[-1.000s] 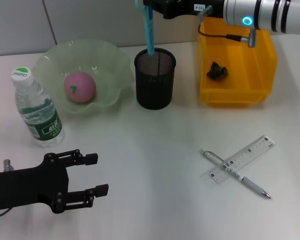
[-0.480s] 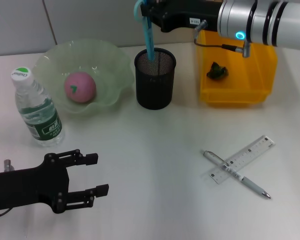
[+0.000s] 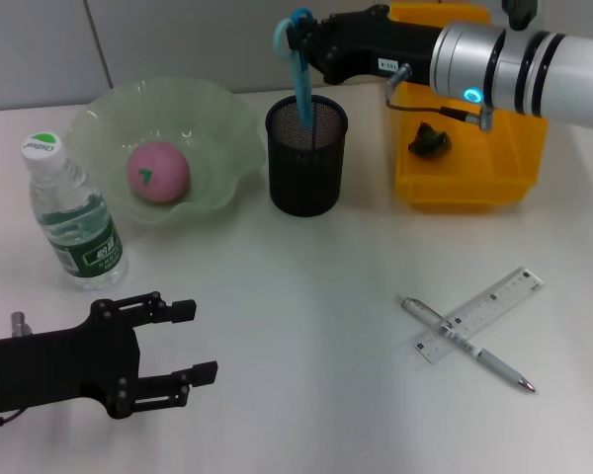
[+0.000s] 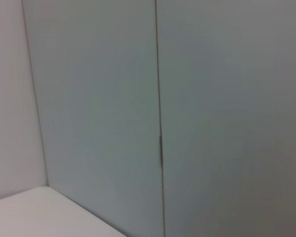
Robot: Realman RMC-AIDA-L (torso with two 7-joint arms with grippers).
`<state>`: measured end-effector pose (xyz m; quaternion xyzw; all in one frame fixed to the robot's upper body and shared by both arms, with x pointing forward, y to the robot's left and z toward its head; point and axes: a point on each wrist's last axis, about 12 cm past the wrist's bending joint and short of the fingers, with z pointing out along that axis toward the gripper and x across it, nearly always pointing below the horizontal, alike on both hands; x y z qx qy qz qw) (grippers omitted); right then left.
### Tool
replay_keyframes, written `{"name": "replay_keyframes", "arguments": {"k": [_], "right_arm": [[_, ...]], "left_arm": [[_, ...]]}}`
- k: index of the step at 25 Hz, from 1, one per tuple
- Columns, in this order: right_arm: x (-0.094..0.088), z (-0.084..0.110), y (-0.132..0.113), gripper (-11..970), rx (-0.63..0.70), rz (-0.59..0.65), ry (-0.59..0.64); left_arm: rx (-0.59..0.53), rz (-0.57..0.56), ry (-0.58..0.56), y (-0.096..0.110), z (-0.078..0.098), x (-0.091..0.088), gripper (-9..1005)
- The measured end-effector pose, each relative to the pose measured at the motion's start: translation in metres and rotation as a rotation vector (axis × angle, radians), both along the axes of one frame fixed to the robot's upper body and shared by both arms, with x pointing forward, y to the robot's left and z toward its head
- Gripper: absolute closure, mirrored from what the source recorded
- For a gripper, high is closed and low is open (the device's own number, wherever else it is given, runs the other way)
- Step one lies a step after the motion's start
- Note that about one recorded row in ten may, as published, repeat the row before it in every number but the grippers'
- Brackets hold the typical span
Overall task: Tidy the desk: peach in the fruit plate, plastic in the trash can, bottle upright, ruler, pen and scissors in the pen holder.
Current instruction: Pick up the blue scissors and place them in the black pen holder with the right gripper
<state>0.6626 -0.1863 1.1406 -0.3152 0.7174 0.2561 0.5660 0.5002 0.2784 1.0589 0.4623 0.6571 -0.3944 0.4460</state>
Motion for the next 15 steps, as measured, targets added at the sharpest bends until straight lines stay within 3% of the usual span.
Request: {"name": "replay_keyframes", "arguments": {"k": [15], "right_arm": [[0.001, -0.013, 0.006, 825, -0.017, -0.023, -0.002]], "left_arm": [[0.002, 0.006, 0.001, -0.002, -0.002, 0.001, 243]]}}
